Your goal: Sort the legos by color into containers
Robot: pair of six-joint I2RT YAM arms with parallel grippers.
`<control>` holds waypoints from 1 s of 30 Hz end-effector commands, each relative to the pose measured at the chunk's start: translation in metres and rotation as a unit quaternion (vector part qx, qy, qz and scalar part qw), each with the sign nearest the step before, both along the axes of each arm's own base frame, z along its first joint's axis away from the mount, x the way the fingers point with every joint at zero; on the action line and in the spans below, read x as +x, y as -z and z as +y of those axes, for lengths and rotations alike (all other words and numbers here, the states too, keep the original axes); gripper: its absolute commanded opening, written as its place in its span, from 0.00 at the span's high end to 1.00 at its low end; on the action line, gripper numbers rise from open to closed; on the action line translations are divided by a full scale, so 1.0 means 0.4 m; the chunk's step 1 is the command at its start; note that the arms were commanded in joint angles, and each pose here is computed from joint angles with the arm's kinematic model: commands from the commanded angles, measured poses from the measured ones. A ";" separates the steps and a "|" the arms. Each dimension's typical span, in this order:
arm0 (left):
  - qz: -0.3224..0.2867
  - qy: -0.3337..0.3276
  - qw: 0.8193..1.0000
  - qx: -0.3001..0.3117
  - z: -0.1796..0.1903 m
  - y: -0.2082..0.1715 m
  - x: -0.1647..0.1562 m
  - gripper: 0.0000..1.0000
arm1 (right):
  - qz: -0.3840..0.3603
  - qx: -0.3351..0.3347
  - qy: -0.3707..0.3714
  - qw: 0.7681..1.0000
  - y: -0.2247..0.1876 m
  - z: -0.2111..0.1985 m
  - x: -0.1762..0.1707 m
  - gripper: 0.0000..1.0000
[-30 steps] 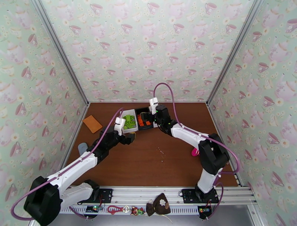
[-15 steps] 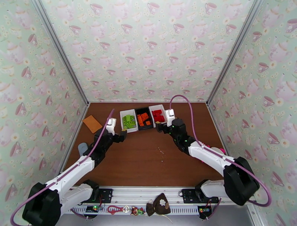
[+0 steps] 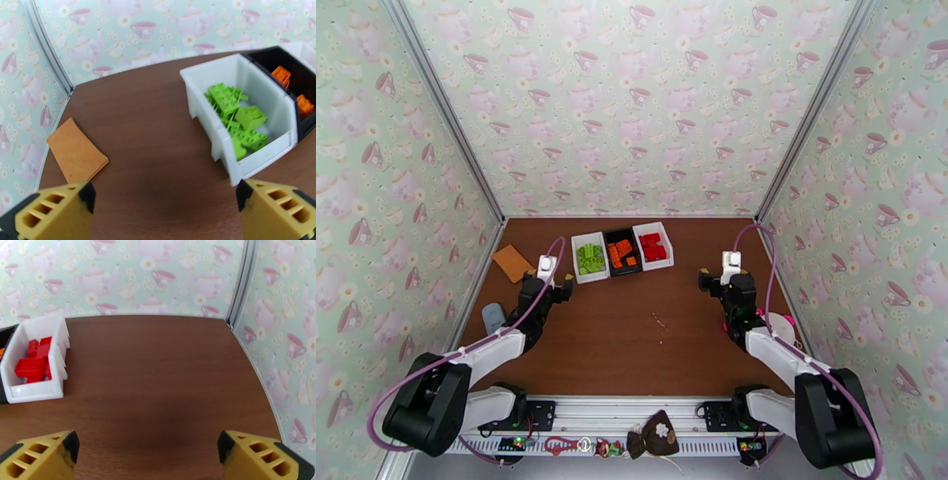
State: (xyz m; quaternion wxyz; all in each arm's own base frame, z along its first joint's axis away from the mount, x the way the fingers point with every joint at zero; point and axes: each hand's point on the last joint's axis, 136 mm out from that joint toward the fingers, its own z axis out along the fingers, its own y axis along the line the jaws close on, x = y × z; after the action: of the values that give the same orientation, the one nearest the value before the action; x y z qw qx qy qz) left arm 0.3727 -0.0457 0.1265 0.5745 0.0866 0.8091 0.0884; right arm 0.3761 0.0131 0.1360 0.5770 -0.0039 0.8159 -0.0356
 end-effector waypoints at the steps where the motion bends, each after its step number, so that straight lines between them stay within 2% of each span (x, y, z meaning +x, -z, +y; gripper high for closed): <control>1: -0.060 -0.011 0.998 -0.007 0.024 -0.035 0.025 0.00 | -0.063 0.022 -0.015 0.998 -0.031 0.006 0.038 0.01; 5: -0.077 -0.019 0.997 -0.006 0.048 -0.037 0.044 0.00 | -0.059 0.027 -0.023 0.998 0.011 0.004 0.063 0.01; 11: -0.096 -0.058 0.990 -0.088 0.147 0.014 0.044 0.00 | -0.045 0.044 -0.051 0.997 0.044 0.012 0.074 0.01; 13: -0.075 -0.063 0.990 -0.101 0.158 0.022 0.051 0.00 | -0.046 0.048 -0.055 0.996 0.043 0.012 0.073 0.01; 24: -0.067 -0.072 0.991 -0.091 0.158 0.026 0.063 0.00 | -0.045 0.046 -0.058 0.996 0.043 0.014 0.075 0.02; 30: -0.067 -0.071 0.992 -0.079 0.149 0.025 0.064 0.00 | -0.042 0.044 -0.032 0.998 0.045 -0.005 0.079 0.01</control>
State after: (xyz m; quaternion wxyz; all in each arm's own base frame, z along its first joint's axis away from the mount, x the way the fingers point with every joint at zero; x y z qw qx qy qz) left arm 0.3922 0.0146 0.1022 0.6050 -0.0237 0.7931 0.0661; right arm 0.4016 0.0144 0.1058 0.5942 -0.0166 0.8038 0.0233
